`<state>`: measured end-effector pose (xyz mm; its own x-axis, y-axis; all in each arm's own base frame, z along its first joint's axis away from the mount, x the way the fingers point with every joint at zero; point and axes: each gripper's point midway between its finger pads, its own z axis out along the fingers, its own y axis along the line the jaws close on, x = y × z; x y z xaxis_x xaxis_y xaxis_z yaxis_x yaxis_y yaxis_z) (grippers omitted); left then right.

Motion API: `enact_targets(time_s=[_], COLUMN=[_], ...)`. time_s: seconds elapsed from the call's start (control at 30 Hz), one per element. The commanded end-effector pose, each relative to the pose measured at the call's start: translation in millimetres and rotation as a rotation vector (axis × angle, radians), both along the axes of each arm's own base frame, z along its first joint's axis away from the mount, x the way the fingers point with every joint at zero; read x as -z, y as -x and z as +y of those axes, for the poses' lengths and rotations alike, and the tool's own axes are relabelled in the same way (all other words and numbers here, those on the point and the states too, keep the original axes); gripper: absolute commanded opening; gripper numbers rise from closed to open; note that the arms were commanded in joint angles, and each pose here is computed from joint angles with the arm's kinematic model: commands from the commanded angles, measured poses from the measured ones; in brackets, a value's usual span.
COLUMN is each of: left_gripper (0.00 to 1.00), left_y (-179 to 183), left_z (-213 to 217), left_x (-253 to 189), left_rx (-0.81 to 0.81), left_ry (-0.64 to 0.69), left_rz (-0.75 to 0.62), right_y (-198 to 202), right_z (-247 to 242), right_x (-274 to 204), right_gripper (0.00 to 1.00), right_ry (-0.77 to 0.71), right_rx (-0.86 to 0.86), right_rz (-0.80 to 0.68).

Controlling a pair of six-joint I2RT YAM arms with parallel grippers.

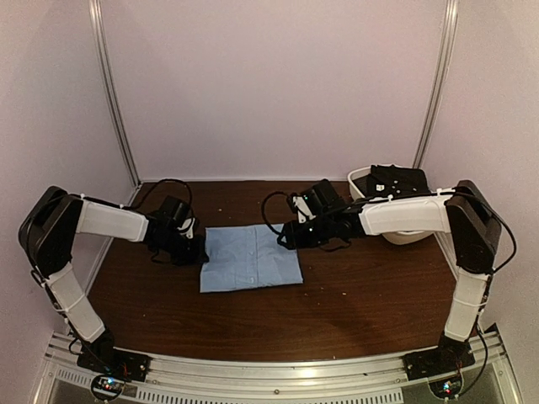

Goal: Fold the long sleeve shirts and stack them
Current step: Move the square-folded shirt to the center of the board, then pick up the square-folded shirt from the center of the board.

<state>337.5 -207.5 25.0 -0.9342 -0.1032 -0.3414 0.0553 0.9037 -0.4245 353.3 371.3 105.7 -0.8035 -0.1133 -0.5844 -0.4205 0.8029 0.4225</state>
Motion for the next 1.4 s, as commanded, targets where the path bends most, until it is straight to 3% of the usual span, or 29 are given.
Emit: enact_targets(time_s=[0.0,0.43,0.63,0.8,0.97,1.07,1.37], left_gripper=[0.00,0.00,0.00,0.00,0.00,0.00,0.00], left_y=[-8.1,-1.0,-10.3,-20.9,-37.5,-47.4,-55.7], left_z=[-5.4,14.9,13.1,-5.1,-30.0,-45.7,-73.3], left_x=[-47.7,-140.6,-185.3,-227.6,-243.4,-249.5,-218.0], left_rx=[0.026,0.128,0.185,0.243,0.290,0.300,0.290], left_ry=[0.047,-0.028,-0.035,0.036,0.121,0.167,0.269], left_rz=[-0.079,-0.189,-0.255,-0.318,-0.316,-0.319,-0.257], right_y=[-5.5,-14.3,-16.5,-12.7,-6.9,-1.8,-2.6], right_z=[-2.6,40.1,94.0,154.3,220.7,235.2,193.4], right_x=[10.1,13.8,27.9,27.0,-1.2,-12.0,-9.3], right_gripper=[0.47,0.43,0.40,0.37,0.36,0.35,0.35], right_ry=[0.023,-0.018,-0.085,-0.218,-0.463,-0.592,-0.567], right_rx=[0.016,-0.040,-0.094,-0.145,-0.235,-0.264,-0.210], right_rz=[-0.003,0.003,0.033,0.065,0.102,0.153,0.142])
